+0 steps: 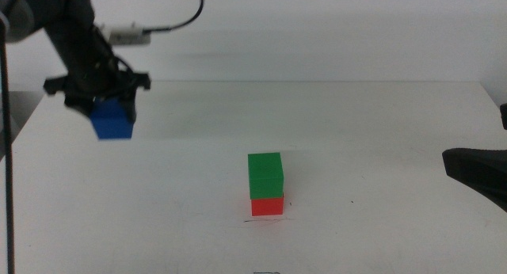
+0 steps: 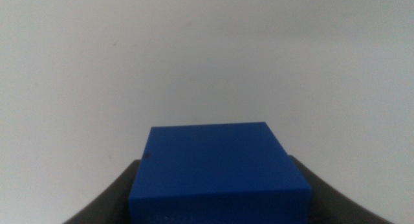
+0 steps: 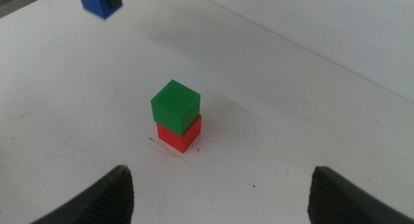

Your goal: Stack red cubes first, then green, then blue cubes in a specific spot.

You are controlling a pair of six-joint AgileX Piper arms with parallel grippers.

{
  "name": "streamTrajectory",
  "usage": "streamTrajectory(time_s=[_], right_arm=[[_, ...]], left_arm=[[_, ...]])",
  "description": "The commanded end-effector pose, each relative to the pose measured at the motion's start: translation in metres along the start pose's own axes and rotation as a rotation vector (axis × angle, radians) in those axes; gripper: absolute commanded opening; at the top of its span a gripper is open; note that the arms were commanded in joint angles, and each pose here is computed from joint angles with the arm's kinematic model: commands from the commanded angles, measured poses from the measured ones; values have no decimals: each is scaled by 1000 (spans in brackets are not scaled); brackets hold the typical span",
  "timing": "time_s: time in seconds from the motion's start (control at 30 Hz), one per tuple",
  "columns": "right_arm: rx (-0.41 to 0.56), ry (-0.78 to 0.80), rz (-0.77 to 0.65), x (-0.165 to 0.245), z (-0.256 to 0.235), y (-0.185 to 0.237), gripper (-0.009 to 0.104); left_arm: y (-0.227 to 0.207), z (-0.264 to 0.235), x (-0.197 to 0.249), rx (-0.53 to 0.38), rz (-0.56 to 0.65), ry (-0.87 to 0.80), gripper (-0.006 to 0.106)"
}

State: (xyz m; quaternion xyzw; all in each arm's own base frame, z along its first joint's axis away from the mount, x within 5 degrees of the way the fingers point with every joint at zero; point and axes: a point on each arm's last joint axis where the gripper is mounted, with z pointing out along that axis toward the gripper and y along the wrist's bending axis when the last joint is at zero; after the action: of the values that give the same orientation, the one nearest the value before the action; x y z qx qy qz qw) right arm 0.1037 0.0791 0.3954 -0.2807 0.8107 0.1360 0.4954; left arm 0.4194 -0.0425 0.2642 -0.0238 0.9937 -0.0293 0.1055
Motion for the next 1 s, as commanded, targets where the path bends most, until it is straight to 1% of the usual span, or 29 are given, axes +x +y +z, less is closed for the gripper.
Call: streamTrajectory(time_s=[0.0,0.1,0.2,0.33,0.47,0.6,0.7,0.97], right_arm=[[12,-94,-14,-12,-6,-2,93],[12,-93,-14,-12,-6,-2,93],[12,-93,-14,-12,-6,-2,93],[12,-93,-14,-12,-6,-2,93],[12,-93,-14,-12,-6,-2,93],[12,-94,-14,-12,-6,-2,93],[12,-94,-14,-12,-6,-2,93],[12,-95,-14,-12,-6,-2,93]], left_arm=[[-24,-63,20,8,0,-58,-2],[-59,-92,44,57,13,-107,-2],[-93,-107,64,104,14,-122,-2],[-136,-106,85,122,-6,-103,-2],[-170,-96,103,111,16,-80,-2],[-191,-87,112,98,25,-85,-2],[-202,-80,115,109,29,-86,-2],[-215,-65,107,126,28,-81,-2]])
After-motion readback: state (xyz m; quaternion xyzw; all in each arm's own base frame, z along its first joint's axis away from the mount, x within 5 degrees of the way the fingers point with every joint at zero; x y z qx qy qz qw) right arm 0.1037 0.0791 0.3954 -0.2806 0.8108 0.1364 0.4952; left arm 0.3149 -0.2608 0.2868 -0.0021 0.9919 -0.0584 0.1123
